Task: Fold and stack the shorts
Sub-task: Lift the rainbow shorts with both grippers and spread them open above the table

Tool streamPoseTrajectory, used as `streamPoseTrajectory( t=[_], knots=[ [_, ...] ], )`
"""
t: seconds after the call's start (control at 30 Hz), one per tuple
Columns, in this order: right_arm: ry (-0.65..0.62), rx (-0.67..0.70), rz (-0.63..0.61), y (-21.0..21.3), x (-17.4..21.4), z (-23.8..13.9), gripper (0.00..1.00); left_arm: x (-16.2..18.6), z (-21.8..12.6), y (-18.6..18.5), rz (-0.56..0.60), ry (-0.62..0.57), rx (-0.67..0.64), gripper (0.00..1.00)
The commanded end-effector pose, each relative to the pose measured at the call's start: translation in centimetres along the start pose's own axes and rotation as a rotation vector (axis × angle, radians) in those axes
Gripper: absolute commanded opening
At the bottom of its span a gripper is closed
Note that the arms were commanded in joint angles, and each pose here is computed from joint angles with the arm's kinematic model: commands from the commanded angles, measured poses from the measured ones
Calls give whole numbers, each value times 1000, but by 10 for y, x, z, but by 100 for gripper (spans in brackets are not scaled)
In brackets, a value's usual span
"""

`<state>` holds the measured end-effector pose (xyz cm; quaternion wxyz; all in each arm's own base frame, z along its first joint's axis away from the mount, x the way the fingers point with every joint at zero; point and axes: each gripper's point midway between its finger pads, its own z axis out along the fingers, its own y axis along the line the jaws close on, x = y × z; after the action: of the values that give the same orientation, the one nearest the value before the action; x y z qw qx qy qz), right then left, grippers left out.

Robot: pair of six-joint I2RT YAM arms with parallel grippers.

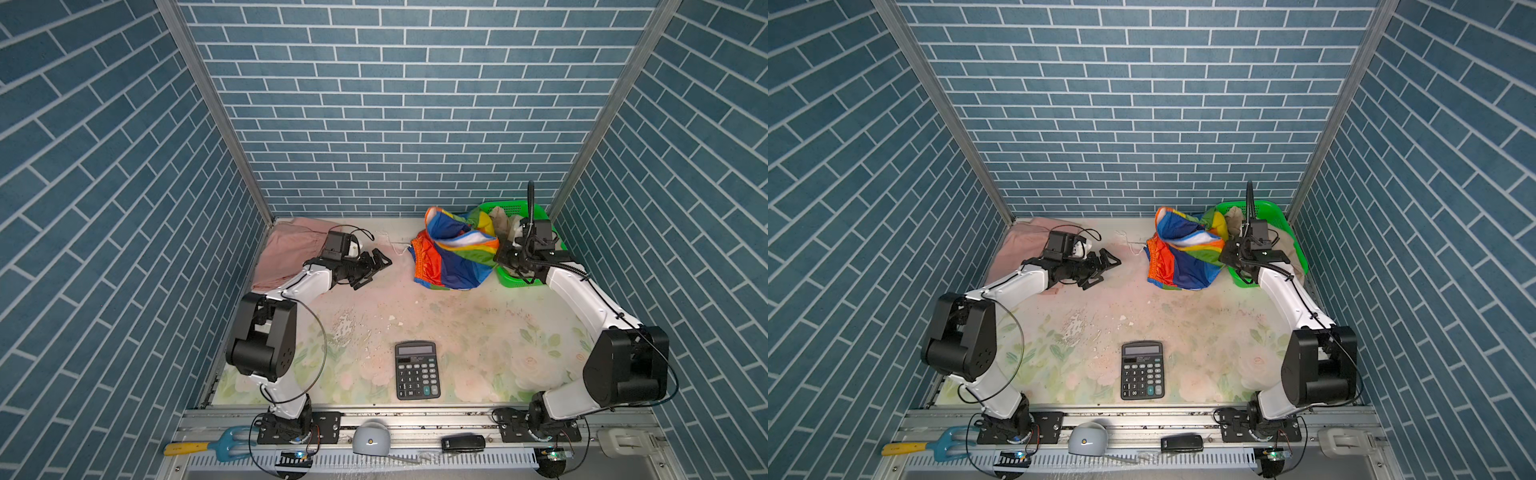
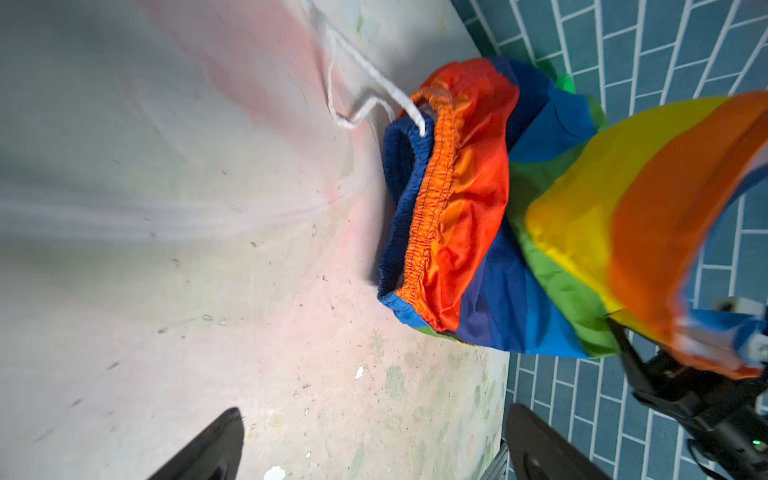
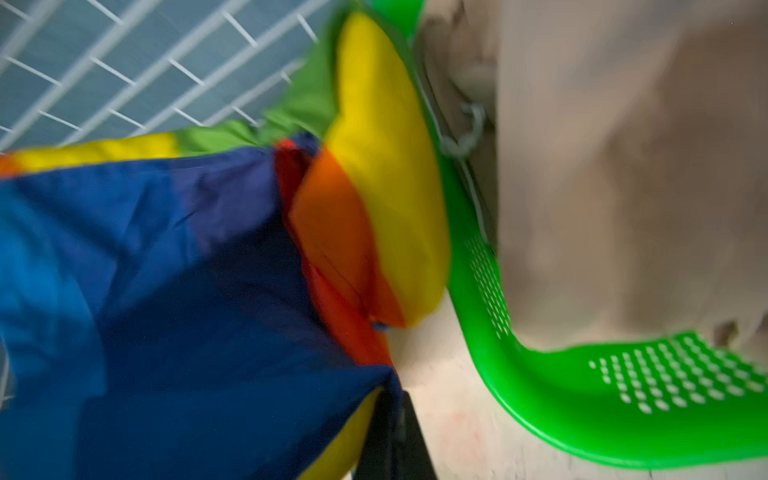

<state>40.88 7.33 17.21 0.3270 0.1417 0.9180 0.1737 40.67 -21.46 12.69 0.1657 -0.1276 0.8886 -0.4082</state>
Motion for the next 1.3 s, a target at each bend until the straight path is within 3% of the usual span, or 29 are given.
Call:
streamPoseTrajectory(
  t=[0.0,0.33,0.6,0.8,1.27],
  knots=[
    [-110,-45,129,-20,-23,-30,0,3,14,-29,29,9,49,100],
    [-143,-101,244,-41,-43,-33,0,22,59,-28,61,111,-12,100],
    [-177,-172,333,-34,-63,-22,0,67,103,-49,129,245,-57,100],
    [-196,-223,376,-27,-79,-12,0,90,120,-34,122,285,-100,99],
    [-201,-257,400,-23,-83,-6,0,84,157,-42,50,236,-46,66]
  ],
)
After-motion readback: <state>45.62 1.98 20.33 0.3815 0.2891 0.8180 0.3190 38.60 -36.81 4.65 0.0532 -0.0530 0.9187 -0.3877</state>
